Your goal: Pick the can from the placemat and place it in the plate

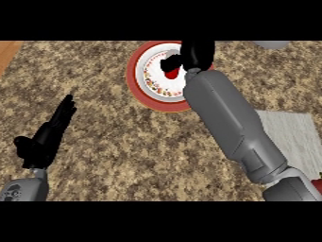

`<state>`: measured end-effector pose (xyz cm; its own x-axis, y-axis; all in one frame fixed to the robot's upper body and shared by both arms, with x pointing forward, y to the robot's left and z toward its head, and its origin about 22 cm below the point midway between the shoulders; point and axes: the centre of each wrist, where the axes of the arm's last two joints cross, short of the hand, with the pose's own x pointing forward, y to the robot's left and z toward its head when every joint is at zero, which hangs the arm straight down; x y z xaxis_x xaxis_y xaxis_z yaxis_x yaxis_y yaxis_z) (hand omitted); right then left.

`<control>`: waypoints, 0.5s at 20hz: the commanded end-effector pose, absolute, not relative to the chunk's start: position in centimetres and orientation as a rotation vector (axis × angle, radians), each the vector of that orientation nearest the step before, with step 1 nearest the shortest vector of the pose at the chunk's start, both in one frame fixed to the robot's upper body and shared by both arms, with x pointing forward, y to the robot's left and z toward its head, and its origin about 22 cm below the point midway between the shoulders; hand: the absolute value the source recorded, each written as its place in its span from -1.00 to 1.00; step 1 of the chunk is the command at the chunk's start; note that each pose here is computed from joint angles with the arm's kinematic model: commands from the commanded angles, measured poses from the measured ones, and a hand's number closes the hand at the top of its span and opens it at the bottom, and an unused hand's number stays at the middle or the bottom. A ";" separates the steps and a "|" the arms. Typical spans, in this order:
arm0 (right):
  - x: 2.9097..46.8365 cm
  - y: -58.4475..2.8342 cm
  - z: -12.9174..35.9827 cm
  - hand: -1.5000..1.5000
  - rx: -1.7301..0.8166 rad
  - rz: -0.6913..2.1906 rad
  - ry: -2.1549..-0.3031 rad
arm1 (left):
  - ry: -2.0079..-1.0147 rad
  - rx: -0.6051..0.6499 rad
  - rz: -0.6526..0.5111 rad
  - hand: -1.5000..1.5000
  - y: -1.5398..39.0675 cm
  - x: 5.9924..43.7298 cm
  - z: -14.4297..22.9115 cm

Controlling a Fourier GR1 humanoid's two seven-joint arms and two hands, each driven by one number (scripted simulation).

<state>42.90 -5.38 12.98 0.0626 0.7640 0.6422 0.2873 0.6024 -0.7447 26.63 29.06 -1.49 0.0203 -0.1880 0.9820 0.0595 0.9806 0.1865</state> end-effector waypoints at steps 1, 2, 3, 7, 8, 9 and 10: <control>43.9 -5.6 12.1 -1.00 -0.905 0.388 -1.445 | -1.543 0.086 -0.176 0.00 27.2 27.3 -1.4; 43.2 -5.9 9.9 -1.00 -0.881 0.375 -1.422 | -1.541 0.095 -0.210 0.00 27.3 27.3 -1.3; 44.1 -5.7 12.1 -1.00 -0.872 0.344 -1.431 | -1.538 0.127 -0.192 0.00 27.4 26.4 -1.2; 43.7 -6.2 11.6 -1.00 -0.847 0.129 -1.550 | -1.549 0.115 -0.212 0.00 27.9 26.2 -1.8; 43.8 -6.3 12.1 -1.00 -0.831 0.079 -1.590 | -1.546 0.115 -0.189 0.00 28.3 27.2 -1.0; 43.5 -7.2 11.3 -1.00 -0.800 0.024 -1.613 | -1.528 0.111 -0.180 0.00 27.6 26.6 -1.6; 43.8 -7.3 12.0 -1.00 -0.787 -0.033 -1.620 | -1.541 0.115 -0.196 0.00 27.7 26.2 -1.8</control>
